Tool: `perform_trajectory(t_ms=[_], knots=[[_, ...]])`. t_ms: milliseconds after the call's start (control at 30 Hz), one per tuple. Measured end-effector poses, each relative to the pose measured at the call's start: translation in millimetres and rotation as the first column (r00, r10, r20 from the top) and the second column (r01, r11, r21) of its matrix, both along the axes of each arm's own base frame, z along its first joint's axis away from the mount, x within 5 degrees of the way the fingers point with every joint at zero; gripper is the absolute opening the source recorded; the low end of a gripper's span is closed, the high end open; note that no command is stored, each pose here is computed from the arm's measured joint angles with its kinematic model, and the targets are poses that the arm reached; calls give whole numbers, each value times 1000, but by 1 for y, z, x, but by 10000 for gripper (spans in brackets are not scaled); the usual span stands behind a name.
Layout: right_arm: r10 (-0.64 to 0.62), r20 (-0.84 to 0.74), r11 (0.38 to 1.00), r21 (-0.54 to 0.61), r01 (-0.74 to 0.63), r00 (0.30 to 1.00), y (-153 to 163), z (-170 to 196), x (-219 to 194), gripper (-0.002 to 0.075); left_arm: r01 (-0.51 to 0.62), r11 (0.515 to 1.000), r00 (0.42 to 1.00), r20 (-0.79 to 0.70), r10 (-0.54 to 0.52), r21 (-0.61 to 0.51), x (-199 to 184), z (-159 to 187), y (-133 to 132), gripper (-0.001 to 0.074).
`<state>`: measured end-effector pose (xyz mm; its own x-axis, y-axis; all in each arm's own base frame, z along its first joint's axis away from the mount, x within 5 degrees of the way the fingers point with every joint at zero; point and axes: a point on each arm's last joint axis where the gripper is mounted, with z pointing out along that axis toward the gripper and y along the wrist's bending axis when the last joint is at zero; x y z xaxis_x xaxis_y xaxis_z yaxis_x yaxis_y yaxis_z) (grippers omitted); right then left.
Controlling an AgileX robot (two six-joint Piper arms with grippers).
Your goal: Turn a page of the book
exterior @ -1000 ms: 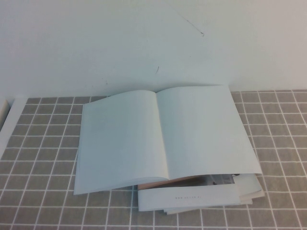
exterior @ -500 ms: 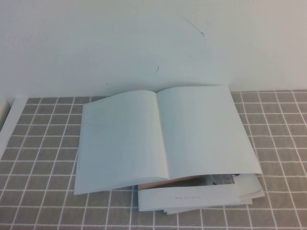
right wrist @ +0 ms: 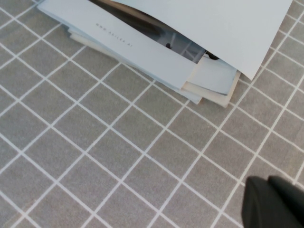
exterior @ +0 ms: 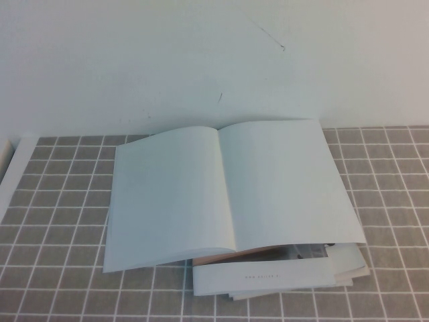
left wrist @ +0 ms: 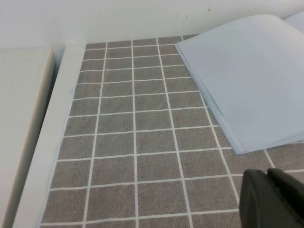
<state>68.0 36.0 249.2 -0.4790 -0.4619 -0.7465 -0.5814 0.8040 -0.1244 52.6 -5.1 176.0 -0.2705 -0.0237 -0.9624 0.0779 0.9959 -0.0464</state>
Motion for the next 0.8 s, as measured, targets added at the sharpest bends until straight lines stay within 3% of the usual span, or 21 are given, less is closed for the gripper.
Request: perform_trajectory(t_ms=[400,567,800], knots=[[-2,3,1000,1,2,1000,0,-3,-1,-1,1,1000,1000,0,-1,4,0,0,0,-4],[-25,85,1000,-3,25,996,-4,-9,-4,-1,1,1000,1000,-2,-1,2,0,0,0,-4],[-262,292,965,104,242,920,-21,-33,-16,-1,1,1000,1000,-3,-1,4,0,0,0,-4]])
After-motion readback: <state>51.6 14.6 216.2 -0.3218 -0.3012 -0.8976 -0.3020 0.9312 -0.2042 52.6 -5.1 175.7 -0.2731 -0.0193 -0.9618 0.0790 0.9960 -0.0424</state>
